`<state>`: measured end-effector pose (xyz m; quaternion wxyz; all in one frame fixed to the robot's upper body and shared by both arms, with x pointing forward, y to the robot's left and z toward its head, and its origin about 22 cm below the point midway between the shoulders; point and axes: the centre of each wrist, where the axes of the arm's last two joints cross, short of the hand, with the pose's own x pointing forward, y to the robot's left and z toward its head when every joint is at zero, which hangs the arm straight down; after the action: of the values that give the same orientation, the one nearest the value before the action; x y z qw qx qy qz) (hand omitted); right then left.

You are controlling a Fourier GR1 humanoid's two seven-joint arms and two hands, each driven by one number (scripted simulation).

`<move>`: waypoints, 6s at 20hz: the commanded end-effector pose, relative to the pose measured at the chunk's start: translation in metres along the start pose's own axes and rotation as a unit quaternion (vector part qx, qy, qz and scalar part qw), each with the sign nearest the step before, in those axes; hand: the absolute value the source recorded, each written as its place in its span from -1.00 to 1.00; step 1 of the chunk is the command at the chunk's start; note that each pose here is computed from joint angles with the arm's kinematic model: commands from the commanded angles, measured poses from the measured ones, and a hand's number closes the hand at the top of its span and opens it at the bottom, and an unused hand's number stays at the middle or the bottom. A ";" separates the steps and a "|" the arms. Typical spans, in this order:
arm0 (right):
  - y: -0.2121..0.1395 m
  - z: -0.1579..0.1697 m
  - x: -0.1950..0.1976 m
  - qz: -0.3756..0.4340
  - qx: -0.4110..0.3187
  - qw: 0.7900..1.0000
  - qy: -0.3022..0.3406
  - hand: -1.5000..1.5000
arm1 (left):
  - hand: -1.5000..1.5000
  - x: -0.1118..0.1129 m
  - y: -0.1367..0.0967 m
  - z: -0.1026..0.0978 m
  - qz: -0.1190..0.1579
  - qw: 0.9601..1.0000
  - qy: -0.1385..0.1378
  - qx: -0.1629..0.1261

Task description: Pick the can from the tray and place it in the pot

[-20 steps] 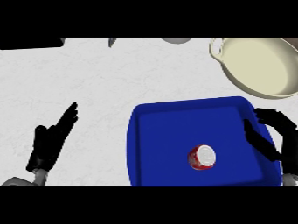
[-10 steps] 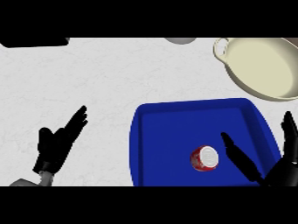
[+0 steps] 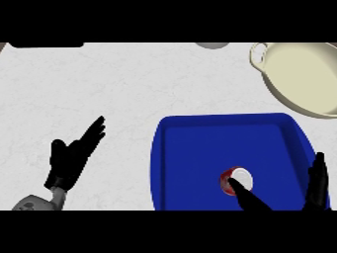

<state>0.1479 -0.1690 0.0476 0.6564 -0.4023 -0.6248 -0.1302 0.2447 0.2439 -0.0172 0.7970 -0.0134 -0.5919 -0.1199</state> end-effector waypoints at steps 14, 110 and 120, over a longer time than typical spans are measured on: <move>0.010 0.022 0.023 0.118 0.123 0.966 0.192 -1.00 | 0.00 -0.008 0.006 -0.018 0.002 1.000 -0.006 -0.009; -0.151 -0.389 0.043 0.250 0.327 0.869 -0.276 1.00 | 0.00 0.010 -0.012 -0.026 -0.020 0.998 -0.014 -0.064; -0.072 -0.382 0.046 0.476 0.290 0.779 -0.287 1.00 | 0.00 0.010 -0.021 -0.037 -0.013 0.998 -0.021 -0.055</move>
<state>0.3616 -0.4866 0.1610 0.5265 -0.4218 -0.5732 0.4651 0.2804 0.2183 -0.0165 0.7792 -0.0533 -0.6025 -0.1644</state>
